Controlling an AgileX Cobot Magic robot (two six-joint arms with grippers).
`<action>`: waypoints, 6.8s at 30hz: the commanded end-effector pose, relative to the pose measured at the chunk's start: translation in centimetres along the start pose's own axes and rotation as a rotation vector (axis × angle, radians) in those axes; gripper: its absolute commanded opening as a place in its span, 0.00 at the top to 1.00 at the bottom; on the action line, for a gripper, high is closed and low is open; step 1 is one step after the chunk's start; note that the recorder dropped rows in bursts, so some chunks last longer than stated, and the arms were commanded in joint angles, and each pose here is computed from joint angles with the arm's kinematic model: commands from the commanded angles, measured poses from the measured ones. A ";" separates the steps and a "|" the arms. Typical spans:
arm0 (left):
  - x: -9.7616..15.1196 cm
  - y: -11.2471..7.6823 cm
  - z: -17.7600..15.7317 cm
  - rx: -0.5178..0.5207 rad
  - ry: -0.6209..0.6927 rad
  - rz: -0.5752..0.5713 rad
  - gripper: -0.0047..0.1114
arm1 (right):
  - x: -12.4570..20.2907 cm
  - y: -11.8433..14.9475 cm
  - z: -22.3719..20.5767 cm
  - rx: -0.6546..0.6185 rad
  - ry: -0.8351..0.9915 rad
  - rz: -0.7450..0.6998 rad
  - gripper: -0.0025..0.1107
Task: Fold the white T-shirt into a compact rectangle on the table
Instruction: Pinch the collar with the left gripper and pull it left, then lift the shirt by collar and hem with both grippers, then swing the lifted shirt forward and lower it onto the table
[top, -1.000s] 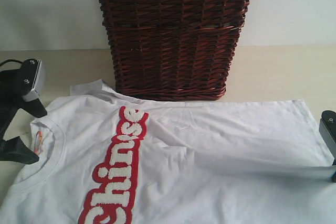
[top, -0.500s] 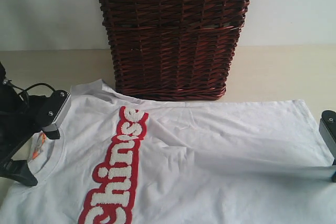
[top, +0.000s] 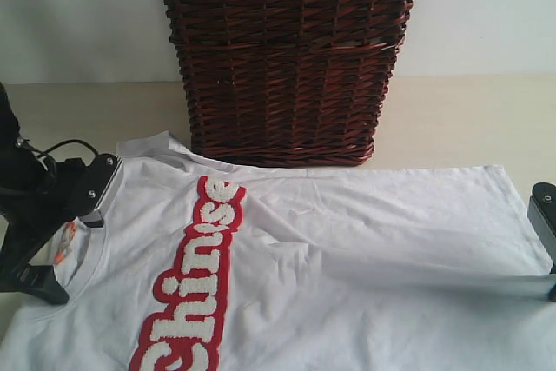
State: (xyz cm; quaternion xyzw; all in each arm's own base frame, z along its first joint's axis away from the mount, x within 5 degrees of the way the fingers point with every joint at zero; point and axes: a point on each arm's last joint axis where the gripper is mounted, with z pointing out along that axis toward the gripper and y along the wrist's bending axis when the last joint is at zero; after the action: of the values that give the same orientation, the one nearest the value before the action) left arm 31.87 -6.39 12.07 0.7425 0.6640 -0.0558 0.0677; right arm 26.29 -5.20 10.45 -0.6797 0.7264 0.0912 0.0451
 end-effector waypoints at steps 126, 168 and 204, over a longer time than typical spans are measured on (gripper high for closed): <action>-0.1 -1.2 -4.7 -0.338 -0.034 -0.560 0.96 | -0.5 0.6 -5.0 0.233 0.082 0.063 0.98; -2.7 -12.7 -30.5 -1.065 -0.172 -0.514 0.96 | -6.1 10.1 -21.7 1.091 -0.034 0.175 0.98; -2.8 -30.3 -23.0 -0.824 -0.501 -0.764 0.96 | -8.5 24.1 -16.3 0.801 -0.088 0.222 0.98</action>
State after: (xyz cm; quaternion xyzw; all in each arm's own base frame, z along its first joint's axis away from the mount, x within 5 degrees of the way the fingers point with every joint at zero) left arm 0.21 -1.82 35.60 0.3447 0.8110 0.0055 0.4726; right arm 3.68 1.50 30.98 -0.5020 0.7763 -0.1652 0.3437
